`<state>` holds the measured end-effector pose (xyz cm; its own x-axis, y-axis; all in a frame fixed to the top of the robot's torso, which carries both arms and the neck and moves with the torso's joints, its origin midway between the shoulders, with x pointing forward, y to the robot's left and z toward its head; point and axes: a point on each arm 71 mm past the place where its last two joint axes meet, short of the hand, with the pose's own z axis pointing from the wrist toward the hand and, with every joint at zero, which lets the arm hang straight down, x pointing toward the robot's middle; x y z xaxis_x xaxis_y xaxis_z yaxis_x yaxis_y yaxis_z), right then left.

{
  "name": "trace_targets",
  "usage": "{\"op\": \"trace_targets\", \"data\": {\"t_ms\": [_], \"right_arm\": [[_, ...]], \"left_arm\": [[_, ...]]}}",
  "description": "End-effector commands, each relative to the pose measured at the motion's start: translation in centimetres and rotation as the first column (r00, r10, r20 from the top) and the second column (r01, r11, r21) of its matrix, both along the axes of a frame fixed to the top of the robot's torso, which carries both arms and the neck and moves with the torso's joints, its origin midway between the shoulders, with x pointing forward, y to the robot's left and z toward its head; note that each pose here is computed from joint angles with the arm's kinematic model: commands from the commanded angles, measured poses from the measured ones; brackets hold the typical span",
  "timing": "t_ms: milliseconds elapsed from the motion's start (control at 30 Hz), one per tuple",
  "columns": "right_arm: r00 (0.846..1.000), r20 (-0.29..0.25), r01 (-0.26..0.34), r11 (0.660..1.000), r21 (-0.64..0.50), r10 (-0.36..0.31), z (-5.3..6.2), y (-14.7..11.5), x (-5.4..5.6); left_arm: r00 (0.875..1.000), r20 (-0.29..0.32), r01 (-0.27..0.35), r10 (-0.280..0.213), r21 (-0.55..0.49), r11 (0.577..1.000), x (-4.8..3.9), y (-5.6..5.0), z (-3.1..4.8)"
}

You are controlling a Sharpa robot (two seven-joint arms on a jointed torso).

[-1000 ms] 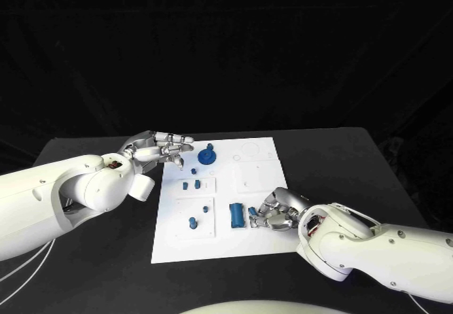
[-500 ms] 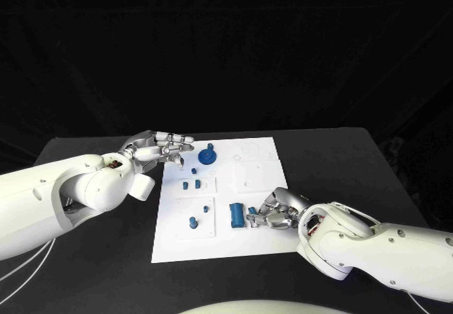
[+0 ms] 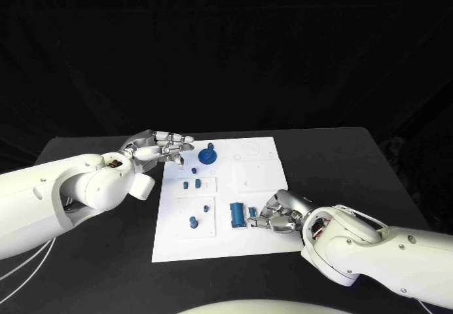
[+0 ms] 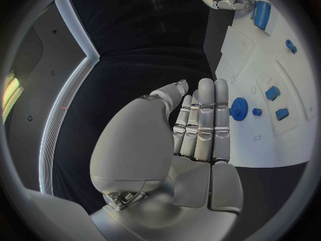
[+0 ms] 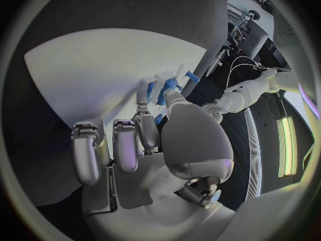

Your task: Assemble the parts on the task board

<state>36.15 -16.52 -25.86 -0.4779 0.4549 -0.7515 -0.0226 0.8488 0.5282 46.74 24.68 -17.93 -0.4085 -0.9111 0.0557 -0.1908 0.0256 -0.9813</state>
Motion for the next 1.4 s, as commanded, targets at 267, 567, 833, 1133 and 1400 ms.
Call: {"op": "trace_targets", "data": {"t_ms": [267, 567, 833, 1133, 1400], "right_arm": [[0.999, 0.044, -0.028, 0.999, -0.03, 0.03, 0.4, -0.5, -0.2], [0.995, 0.089, -0.054, 0.998, 0.029, 0.051, 1.3, -1.9, 0.8], [0.989, 0.132, -0.095, 0.956, 0.277, 0.06, 3.7, -3.2, 3.9], [0.998, 0.045, 0.005, 0.785, 0.62, -0.042, 4.6, -4.4, 9.3], [0.988, -0.013, 0.111, 0.636, 0.764, -0.156, 4.3, -5.0, 14.1]], "left_arm": [[1.0, 0.0, 0.016, -0.016, -0.011, 1.0, -0.03, -0.2, 0.08], [1.0, 0.006, 0.01, -0.01, -0.012, 1.0, 0.05, -0.1, 0.09], [1.0, 0.02, -0.008, 0.008, -0.023, 1.0, 0.44, 0.0, 0.01], [0.992, 0.061, -0.108, 0.114, -0.09, 0.99, 1.62, 0.1, -0.66], [0.97, 0.075, -0.22, 0.232, -0.142, 0.965, 3.18, 0.0, -2.02]]}}
